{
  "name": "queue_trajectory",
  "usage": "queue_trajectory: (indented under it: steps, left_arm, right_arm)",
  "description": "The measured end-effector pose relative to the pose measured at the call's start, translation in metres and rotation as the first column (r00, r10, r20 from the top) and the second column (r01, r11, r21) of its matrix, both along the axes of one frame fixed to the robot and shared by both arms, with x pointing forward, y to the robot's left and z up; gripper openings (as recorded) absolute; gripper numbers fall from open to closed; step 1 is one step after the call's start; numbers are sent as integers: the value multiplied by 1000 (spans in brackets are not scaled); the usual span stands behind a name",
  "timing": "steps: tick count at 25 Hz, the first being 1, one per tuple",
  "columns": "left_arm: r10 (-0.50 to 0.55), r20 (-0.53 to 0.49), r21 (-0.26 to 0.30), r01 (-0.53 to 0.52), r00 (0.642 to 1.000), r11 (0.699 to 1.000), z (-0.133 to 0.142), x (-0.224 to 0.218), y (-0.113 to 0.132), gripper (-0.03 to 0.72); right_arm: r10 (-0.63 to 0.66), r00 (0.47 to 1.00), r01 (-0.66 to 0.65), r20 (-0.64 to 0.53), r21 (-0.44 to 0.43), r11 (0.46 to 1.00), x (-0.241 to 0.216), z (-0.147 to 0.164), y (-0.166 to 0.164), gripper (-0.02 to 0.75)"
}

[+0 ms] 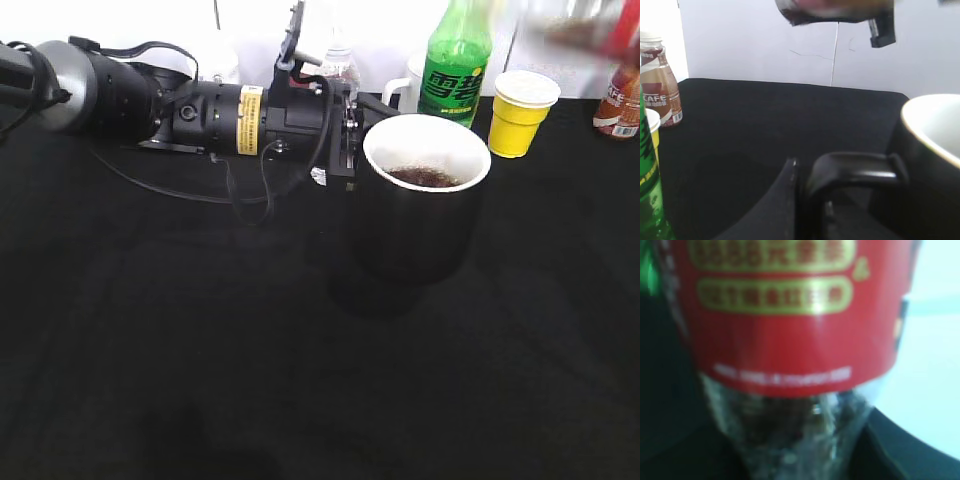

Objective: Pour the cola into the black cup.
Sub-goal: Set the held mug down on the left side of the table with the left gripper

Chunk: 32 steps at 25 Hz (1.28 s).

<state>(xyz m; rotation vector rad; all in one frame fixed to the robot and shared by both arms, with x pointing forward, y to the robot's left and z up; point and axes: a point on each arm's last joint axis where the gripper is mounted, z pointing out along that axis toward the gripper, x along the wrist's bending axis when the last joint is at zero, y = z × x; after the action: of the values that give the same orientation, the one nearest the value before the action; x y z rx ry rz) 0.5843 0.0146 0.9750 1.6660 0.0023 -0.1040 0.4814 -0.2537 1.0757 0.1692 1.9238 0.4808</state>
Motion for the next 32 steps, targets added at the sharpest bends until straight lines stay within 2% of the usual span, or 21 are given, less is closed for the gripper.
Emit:
queue_trajectory:
  steps: [1, 2, 3, 4, 5, 6, 7, 9, 11, 12, 13, 14, 16, 18, 19, 20, 23, 26, 27, 30, 32]
  left_arm:
    - [1, 0, 1, -1, 1000, 1000, 0, 0, 0, 41]
    - [7, 1, 5, -7, 1000, 1000, 0, 1, 0, 41]
    - [16, 2, 8, -16, 1000, 1000, -1, 3, 2, 41]
    - [32, -8, 12, -32, 999, 999, -1, 6, 6, 41]
    - [64, -18, 19, -64, 998, 998, 1, 12, 14, 41]
    - [97, -19, 27, -96, 995, 995, 8, 18, 23, 41]
    - [131, -12, 23, -131, 991, 991, 19, 23, 35, 41]
    - [235, 41, 27, -236, 971, 971, 50, 30, 62, 41]
    - [358, 103, 37, -363, 928, 931, 80, 26, 93, 41]
    - [428, 129, 49, -437, 895, 898, 93, 18, 108, 41]
    - [516, 166, 60, -531, 840, 845, 109, 4, 127, 41]
    - [597, 203, 65, -619, 776, 782, 123, -10, 143, 41]
    - [791, 195, 68, -813, 580, 579, 138, -34, 172, 41]
    - [926, 42, 100, -924, 375, 370, 135, -52, 196, 41]
    - [958, -9, 147, -948, 286, 284, 128, -61, 206, 41]
    - [971, -12, 183, -954, 239, 237, 122, -66, 211, 41]
    - [984, -22, 205, -963, 174, 175, 119, -69, 223, 41]
    - [996, -64, 229, -971, 58, 71, 105, -50, 262, 41]
    - [995, -86, 229, -971, 48, 67, 98, -43, 273, 41]
    - [985, -69, 131, -977, 161, 169, 91, -29, 274, 41]
    - [981, -57, 97, -977, 183, 188, 92, -27, 272, 41]
  right_arm:
    - [-70, 996, 81, -52, 232, 969, 1, 2, 1, 370]
    - [-109, 988, 148, -110, 452, 880, 1, 5, 2, 370]
    - [-109, 980, 193, -166, 670, 717, 1, 10, 6, 370]
    - [-77, 977, 208, -197, 819, 534, 2, 16, 9, 370]
    - [-36, 975, 219, -220, 911, 350, 1, 22, 11, 370]
    - [-1, 976, 213, -220, 943, 255, 0, 27, 12, 370]
    - [5, 973, 223, -229, 952, 209, -1, 28, 12, 370]
    - [-34, 964, 264, -263, 945, 192, -10, 26, 7, 370]
    - [-74, 957, 291, -282, 934, 207, -21, 22, 2, 370]
    - [-105, 949, 315, -298, 925, 214, -26, 21, -2, 370]
    - [-128, 946, 321, -299, 921, 221, -31, 22, -5, 370]
    - [-131, 952, 299, -276, 928, 220, -37, 27, -6, 370]
    - [-130, 968, 239, -214, 944, 228, -50, 40, -8, 370]
    - [-133, 975, 208, -181, 951, 229, -59, 46, -9, 370]
    - [-133, 976, 198, -171, 953, 228, -61, 48, -9, 370]
    - [-133, 977, 192, -165, 955, 227, -63, 49, -10, 370]
    - [-133, 975, 207, -181, 952, 227, -69, 40, -10, 368]
    - [-131, 970, 229, -203, 946, 229, -70, 31, -10, 368]
    - [-125, 973, 220, -196, 948, 228, -70, 32, -10, 368]
    - [-112, 977, 204, -182, 952, 227, -70, 33, -9, 368]
    - [-108, 978, 201, -179, 949, 244, -71, 31, -8, 368]
